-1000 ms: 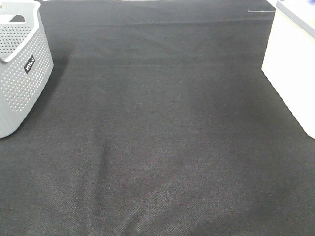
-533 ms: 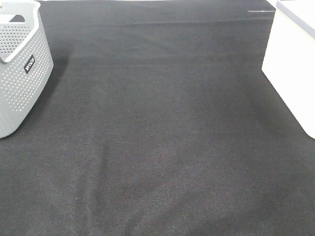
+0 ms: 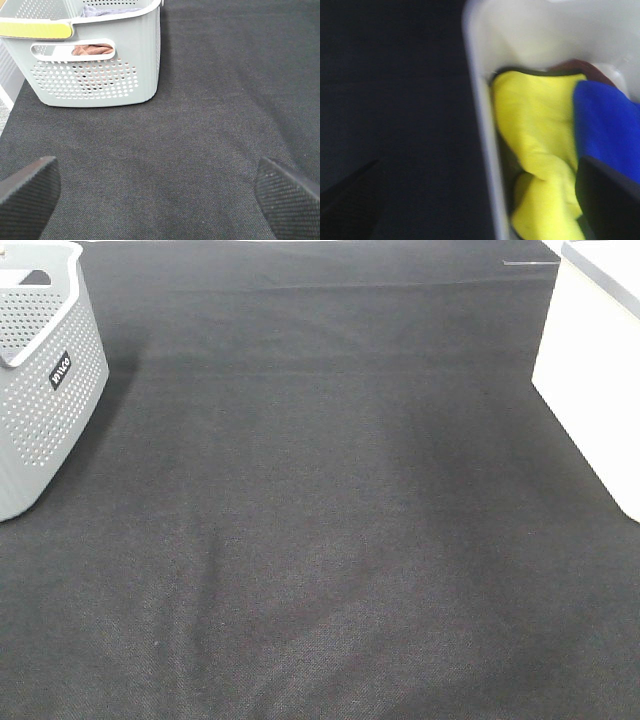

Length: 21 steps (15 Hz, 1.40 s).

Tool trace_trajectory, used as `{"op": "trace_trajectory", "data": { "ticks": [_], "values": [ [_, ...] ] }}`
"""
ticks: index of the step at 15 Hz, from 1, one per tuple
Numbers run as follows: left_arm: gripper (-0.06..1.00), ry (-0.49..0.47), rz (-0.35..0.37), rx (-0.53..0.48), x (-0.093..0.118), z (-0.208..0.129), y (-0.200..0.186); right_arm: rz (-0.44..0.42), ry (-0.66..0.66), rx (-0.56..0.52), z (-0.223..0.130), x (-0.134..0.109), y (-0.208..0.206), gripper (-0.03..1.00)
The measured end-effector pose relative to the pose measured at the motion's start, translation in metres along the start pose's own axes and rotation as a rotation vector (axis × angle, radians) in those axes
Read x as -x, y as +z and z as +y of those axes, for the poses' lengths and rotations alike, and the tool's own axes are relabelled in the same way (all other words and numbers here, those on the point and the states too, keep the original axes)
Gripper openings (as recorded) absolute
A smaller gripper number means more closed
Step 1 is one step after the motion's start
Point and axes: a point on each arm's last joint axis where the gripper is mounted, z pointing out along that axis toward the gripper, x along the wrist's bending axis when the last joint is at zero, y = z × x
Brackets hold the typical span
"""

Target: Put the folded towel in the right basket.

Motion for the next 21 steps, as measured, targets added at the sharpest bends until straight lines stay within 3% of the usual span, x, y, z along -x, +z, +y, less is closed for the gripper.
{"op": "trace_trajectory", "data": {
  "ticks": [2, 4, 7, 9, 10, 14, 15, 18, 21],
  "values": [
    [0.99, 0.0, 0.0, 0.0, 0.0, 0.0, 0.0, 0.023, -0.063, 0.049, 0.0, -0.029, -0.029, 0.98],
    [0.99, 0.0, 0.0, 0.0, 0.0, 0.0, 0.0, 0.036, -0.061, 0.058, -0.014, -0.041, -0.061, 0.98],
    [0.99, 0.0, 0.0, 0.0, 0.0, 0.0, 0.0, 0.036, -0.046, -0.014, -0.095, -0.041, -0.126, 0.98],
    [0.99, 0.0, 0.0, 0.0, 0.0, 0.0, 0.0, 0.039, -0.043, 0.053, -0.163, -0.035, -0.166, 0.98],
    [0.99, 0.0, 0.0, 0.0, 0.0, 0.0, 0.0, 0.039, -0.043, 0.053, -0.163, -0.035, -0.166, 0.98],
    [0.99, 0.0, 0.0, 0.0, 0.0, 0.0, 0.0, 0.026, -0.049, 0.128, -0.301, -0.021, -0.192, 0.98],
    [0.99, 0.0, 0.0, 0.0, 0.0, 0.0, 0.0, 0.02, -0.055, 0.193, -0.345, -0.016, -0.196, 0.98],
    [0.99, 0.0, 0.0, 0.0, 0.0, 0.0, 0.0, -0.011, -0.073, 0.313, -0.4, -0.006, -0.187, 0.98],
    [0.99, 0.0, 0.0, 0.0, 0.0, 0.0, 0.0, -0.014, -0.076, 0.38, -0.433, -0.002, -0.184, 0.98]
  ]
}}
